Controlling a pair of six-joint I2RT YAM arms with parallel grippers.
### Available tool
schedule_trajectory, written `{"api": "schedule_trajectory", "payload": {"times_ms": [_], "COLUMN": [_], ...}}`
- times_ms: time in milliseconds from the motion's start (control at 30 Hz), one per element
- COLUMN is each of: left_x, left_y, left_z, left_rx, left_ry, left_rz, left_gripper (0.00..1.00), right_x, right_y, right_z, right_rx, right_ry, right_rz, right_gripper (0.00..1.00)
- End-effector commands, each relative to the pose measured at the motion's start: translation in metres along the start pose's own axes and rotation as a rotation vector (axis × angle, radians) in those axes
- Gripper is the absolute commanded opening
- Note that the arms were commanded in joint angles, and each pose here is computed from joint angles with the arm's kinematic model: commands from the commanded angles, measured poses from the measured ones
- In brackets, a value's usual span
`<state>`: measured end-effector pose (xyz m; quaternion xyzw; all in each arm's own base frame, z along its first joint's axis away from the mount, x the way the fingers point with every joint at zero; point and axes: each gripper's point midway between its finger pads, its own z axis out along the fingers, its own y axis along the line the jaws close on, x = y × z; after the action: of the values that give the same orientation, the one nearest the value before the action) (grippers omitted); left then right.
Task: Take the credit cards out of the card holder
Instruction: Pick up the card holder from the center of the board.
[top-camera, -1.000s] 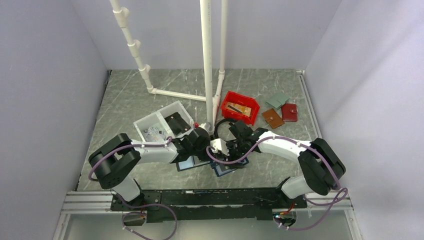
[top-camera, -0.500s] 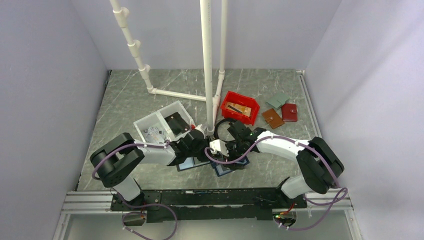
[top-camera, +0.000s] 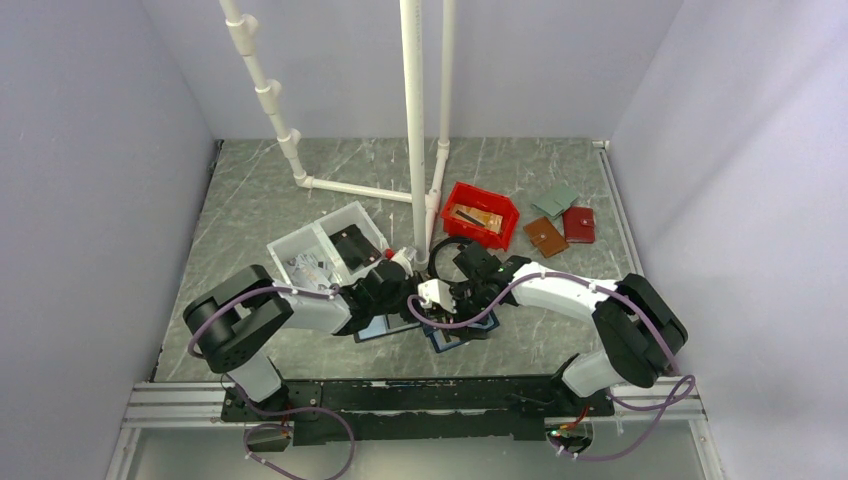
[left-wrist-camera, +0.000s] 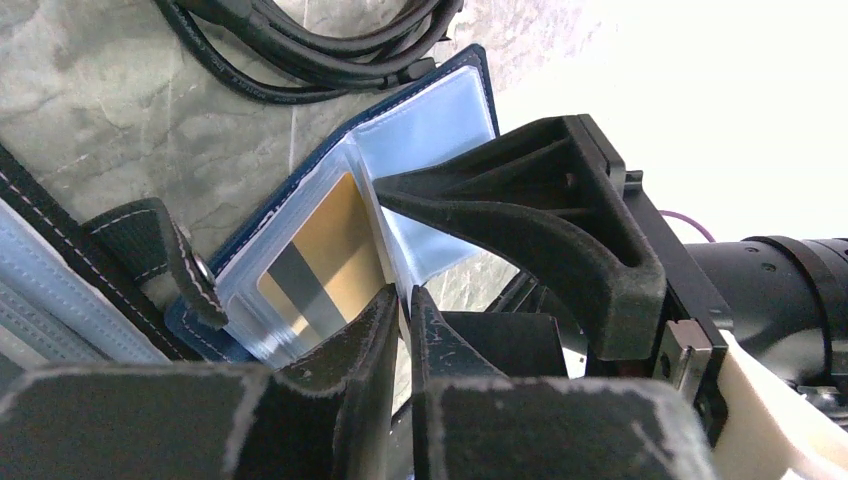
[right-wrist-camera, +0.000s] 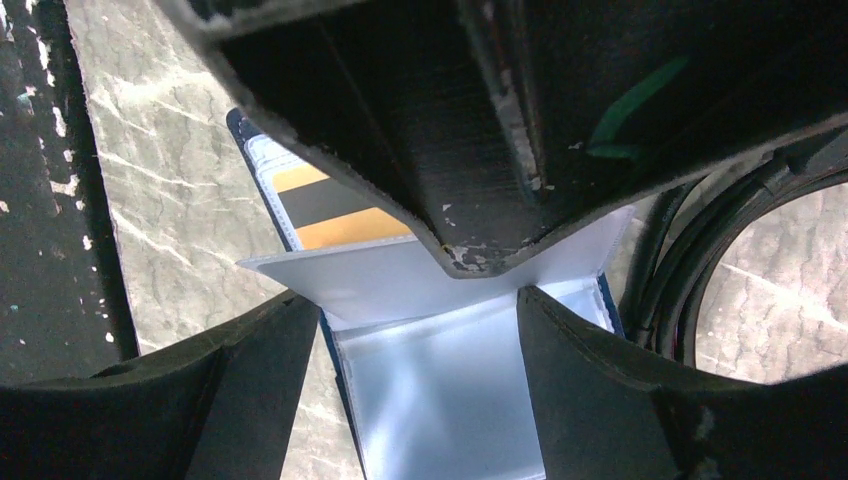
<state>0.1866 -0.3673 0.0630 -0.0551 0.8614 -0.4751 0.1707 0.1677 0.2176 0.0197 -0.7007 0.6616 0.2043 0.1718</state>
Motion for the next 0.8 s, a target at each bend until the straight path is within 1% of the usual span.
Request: {"api": "schedule_trajectory", "payload": {"times_ms": [0,167,400,500,700,767], "left_x": [0.001,0.0,-0.003,-0.003,-0.004,-0.004], "left_y": [-0.02,-0.018,-0.03,-0.031,-0.031,-0.031], "left_z": [0.003,0.005,0.006,0.008,0.008,0.008], "left_rx": [0.095,0.088,0.127,0.135,0.141,0.139], "left_ry": [0.015,0.02,0.028,0.033,0.034,0.032], "left_rz": [0.001,-0.001,0.025,0.027,0.028,0.034], "left_gripper": [0.15,0.21,0.32,0.33,0.33,0.33], "right_x": [-0.017,-0.022,-0.033,-0.035,-0.043,-0.043], "right_y": [-0.014,-0.016,-0.014,-0.013,-0.009,-0.008], "right_z": [-0.002,-0.008,-0.025,-0.029,-0.046,-0.047], "right_rx": [0.039,0.039,0.004,-0.019,-0.108,-0.134], "right_ry": [-0.034,-0.054,-0.133,-0.158,-0.259,-0.273], "right_rz": [-0.015,0.002,0.049,0.078,0.167,0.199], "right_gripper": [0.75,0.78,0.83,0.84,0.84,0.84]}}
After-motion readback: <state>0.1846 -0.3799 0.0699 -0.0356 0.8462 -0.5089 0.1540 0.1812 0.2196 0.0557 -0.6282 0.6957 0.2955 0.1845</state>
